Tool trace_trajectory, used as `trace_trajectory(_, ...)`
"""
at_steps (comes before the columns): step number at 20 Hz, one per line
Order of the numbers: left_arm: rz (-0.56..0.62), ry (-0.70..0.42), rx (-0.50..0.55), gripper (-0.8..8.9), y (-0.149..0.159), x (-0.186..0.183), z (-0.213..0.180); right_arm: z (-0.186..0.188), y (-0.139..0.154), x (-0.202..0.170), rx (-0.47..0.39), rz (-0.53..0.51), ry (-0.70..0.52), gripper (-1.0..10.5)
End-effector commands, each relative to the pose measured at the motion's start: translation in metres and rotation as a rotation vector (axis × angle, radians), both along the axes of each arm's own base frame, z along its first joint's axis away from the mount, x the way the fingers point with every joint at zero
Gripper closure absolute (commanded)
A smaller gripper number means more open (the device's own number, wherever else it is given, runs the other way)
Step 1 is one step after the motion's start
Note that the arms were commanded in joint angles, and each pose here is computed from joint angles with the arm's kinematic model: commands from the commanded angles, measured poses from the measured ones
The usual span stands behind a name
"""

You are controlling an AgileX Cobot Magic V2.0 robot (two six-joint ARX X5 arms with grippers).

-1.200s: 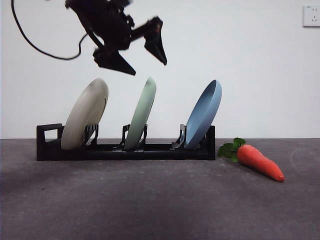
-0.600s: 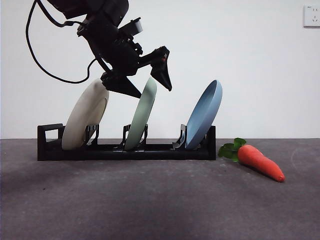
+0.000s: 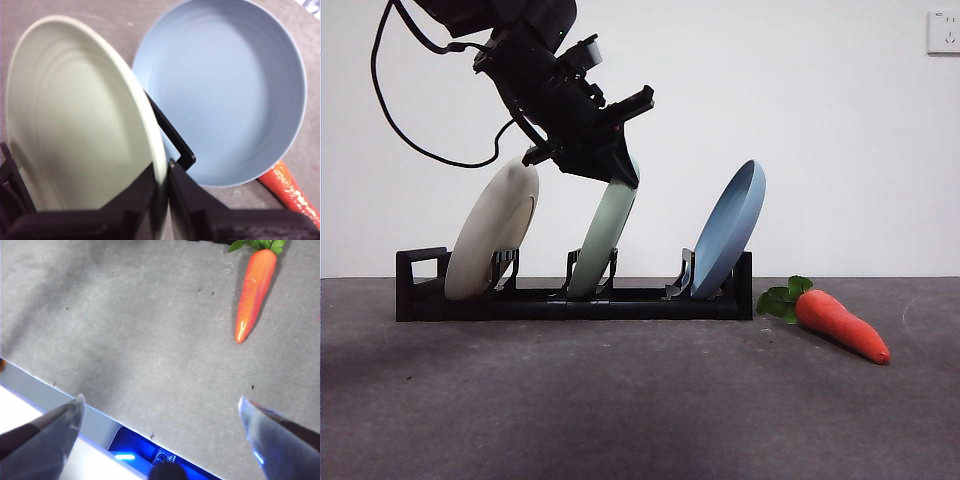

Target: Take the green plate from the plate rack,put the plate on the table,take the carrot from the table,put the carrot in the plate

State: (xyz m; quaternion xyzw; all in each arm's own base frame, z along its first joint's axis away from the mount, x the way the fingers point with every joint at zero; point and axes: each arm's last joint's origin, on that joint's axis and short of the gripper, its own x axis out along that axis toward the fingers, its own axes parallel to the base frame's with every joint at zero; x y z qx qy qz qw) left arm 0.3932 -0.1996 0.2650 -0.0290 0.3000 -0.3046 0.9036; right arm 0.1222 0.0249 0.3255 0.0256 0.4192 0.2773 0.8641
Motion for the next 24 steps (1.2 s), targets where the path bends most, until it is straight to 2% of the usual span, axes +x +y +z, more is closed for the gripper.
trace_trajectory(1, -0.029, 0.004, -0.039, 8.22, -0.002, -0.001, 0.005, 0.001, 0.000, 0.001, 0.000, -0.004, -0.007, 3.5)
trace_trajectory(5, -0.047, -0.003, -0.113, 8.22, -0.002, -0.003, 0.025, 0.001, 0.000, 0.001, 0.000, -0.003, -0.008, 3.5)
trace_trajectory(10, -0.090, -0.039, -0.166, 8.22, 0.000, -0.012, 0.069, 0.001, 0.000, 0.001, 0.000, -0.003, -0.008, 3.5)
trace_trajectory(14, -0.189, -0.084, -0.131, 8.21, 0.000, -0.036, 0.103, 0.002, 0.000, 0.002, 0.001, -0.003, -0.020, 3.5)
trace_trajectory(16, -0.213, -0.133, -0.043, 8.21, 0.001, -0.058, 0.119, 0.002, 0.000, 0.002, 0.002, -0.003, -0.024, 3.5)
trace_trajectory(20, -0.240, -0.229, 0.247, 8.20, -0.004, -0.119, 0.145, 0.003, 0.000, 0.003, 0.002, -0.004, -0.034, 3.5)
trace_trajectory(24, -0.254, -0.233, 0.499, 8.19, -0.018, -0.168, 0.147, 0.003, 0.000, 0.003, 0.002, -0.004, -0.034, 3.5)
